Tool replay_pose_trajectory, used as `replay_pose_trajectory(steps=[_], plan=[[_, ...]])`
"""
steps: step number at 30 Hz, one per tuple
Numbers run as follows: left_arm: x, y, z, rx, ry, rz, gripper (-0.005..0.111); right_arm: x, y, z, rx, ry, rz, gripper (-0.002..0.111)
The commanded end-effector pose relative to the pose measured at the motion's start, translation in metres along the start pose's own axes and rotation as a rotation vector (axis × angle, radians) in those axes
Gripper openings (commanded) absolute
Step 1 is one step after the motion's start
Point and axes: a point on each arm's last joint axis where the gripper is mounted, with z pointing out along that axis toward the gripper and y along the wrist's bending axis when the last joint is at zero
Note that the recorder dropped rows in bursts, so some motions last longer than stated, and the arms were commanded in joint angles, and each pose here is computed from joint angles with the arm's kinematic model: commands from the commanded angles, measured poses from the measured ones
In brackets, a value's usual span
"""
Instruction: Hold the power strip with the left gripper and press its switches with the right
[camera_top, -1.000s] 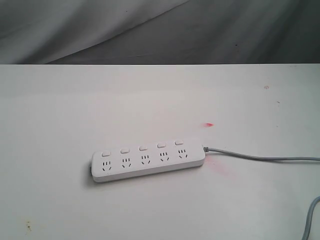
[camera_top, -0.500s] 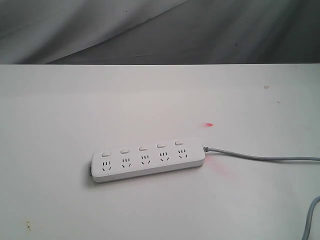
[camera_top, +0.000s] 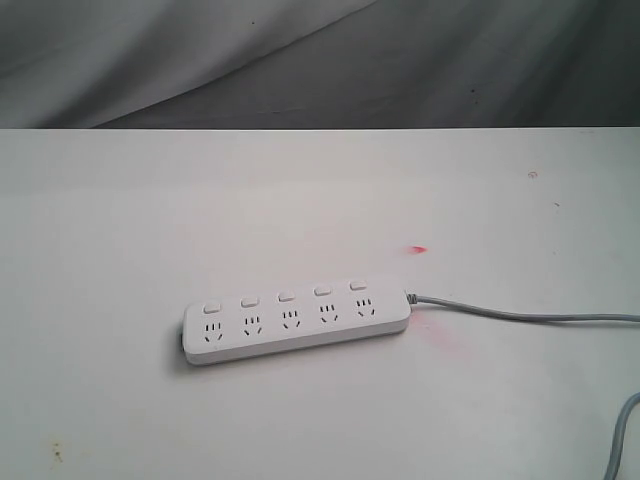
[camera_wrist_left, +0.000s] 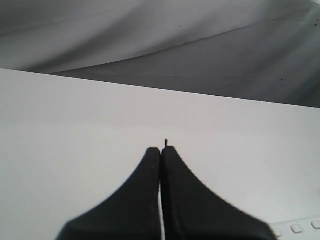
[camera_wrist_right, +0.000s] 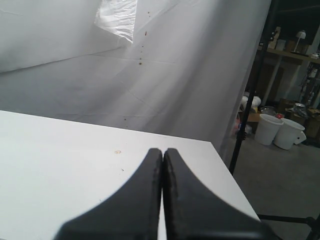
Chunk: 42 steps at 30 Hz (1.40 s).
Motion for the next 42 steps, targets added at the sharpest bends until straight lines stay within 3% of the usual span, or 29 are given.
replay_pose_trajectory(steps=[1, 7, 10, 12, 13, 15, 18, 21, 24, 30, 35, 39, 42], plan=[[-0.004, -0.004, 0.007, 0.026, -0.018, 0.015, 0.001, 0.001, 0.0, 0.0, 0.005, -0.001, -0.003, 0.0], [-0.001, -0.004, 0.007, 0.02, 0.014, 0.019, 0.0, 0.001, 0.0, 0.0, 0.005, -0.001, -0.003, 0.0], [0.009, -0.008, 0.01, 0.069, 0.117, 0.124, 0.0, 0.001, 0.0, 0.0, 0.005, -0.001, -0.003, 0.0], [0.016, -0.016, 0.014, 0.166, 0.229, 0.257, 0.0, 0.001, 0.0, 0.0, 0.005, -0.001, -0.003, 0.0], [0.02, -0.025, 0.018, 0.278, 0.322, 0.395, 0.0, 0.001, 0.0, 0.0, 0.005, -0.001, -0.003, 0.0], [0.018, -0.034, 0.03, 0.378, 0.395, 0.504, 0.0, 0.001, 0.0, 0.0, 0.005, -0.001, -0.003, 0.0], [0.008, -0.036, 0.046, 0.4, 0.393, 0.701, 0.0, 0.001, 0.0, 0.0, 0.005, -0.001, -0.003, 0.0], [0.005, -0.036, 0.063, 0.434, 0.331, 1.049, 0.0, 0.001, 0.0, 0.0, 0.005, -0.001, -0.003, 0.0], [0.014, -0.038, 0.08, 0.507, 0.347, 1.18, 0.0, 0.001, 0.0, 0.0, 0.005, -0.001, -0.003, 0.0], [0.056, -0.04, 0.138, 0.627, 0.535, 1.101, 0.0, 0.001, 0.0, 0.0, 0.005, -0.001, -0.003, 0.0], [0.074, -0.051, 0.161, 0.735, 0.509, 0.999, 0.0, 0.001, 0.0, 0.0, 0.005, -0.001, -0.003, 0.0], [0.077, -0.05, 0.166, 0.719, 0.502, 1.004, 0.001, 0.001, 0.0, 0.0, 0.005, -0.001, -0.003, 0.0], [0.076, -0.049, 0.167, 0.702, 0.492, 1.008, 0.016, 0.001, 0.0, 0.0, 0.005, -0.001, -0.003, 0.0]])
